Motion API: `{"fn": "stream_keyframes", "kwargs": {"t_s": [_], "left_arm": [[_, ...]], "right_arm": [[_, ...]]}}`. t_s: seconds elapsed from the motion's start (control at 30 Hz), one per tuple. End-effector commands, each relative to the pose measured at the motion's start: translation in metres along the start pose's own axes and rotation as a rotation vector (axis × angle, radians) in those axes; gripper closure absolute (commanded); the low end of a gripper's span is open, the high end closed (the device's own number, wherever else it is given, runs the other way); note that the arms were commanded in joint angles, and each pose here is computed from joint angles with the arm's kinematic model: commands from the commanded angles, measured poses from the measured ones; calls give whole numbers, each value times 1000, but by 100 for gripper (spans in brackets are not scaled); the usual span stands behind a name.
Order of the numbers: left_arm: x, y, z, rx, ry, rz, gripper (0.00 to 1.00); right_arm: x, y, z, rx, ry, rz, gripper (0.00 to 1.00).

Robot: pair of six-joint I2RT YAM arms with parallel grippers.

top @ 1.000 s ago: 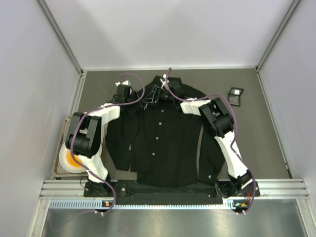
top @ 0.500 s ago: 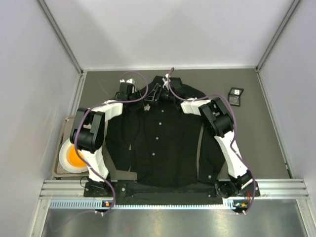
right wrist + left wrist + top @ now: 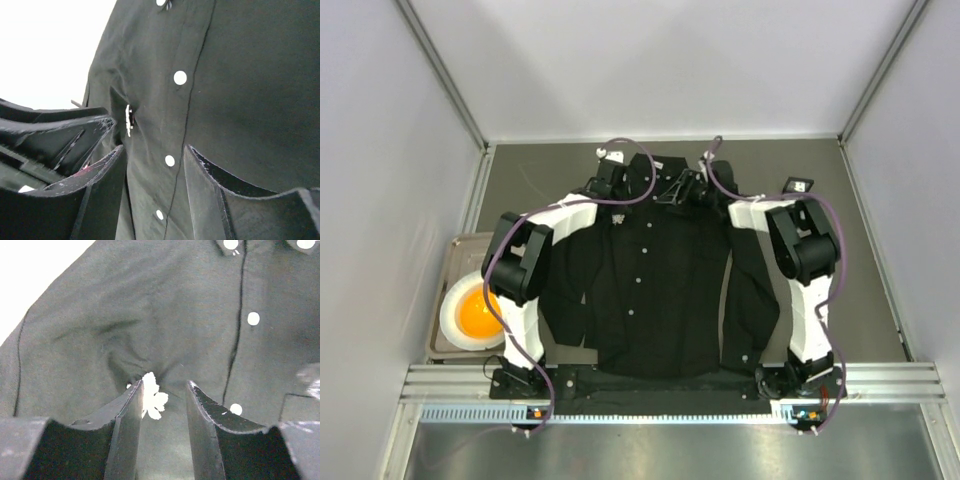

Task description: Remove the brooch from the garment

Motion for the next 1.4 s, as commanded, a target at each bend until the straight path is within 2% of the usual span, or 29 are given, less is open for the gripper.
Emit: {"fn": "stream_keyframes", "kwargs": {"t_s": [0.0,0.17,0.4,0.9,1.03,1.17,1.37], "left_arm": [[-8,7,2,-95,93,2,56],[-9,0,-6,-159,95,22,59],[-11,-11,-13,-186,67,57,54],[-18,-20,-7,-178,121,75,53],[-19,-22,-4,-176,142,80,57],[-14,-21,-3,-164,139,66,66],[-6,-18,-2,-147,105,56,71]], "right_arm": [[36,16,30,123,79,-59,50],[44,11,31,143,99,-56,50],[35,2,31,149,108,-20,50],[11,-23,46,186,134,53,50],[5,-28,49,184,139,72,50],[-1,-32,52,191,137,80,50],[-13,-36,53,173,149,100,51]]}}
Point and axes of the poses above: each gripper's point midway between its finger pads, its own x axis back along the fingers, its own z axis along the line the jaws close on, y = z × x, the point moved 9 cm from there along x, back along the fingers, and after that the axes turned 4 degrees about -x, right-handed, at the moved point
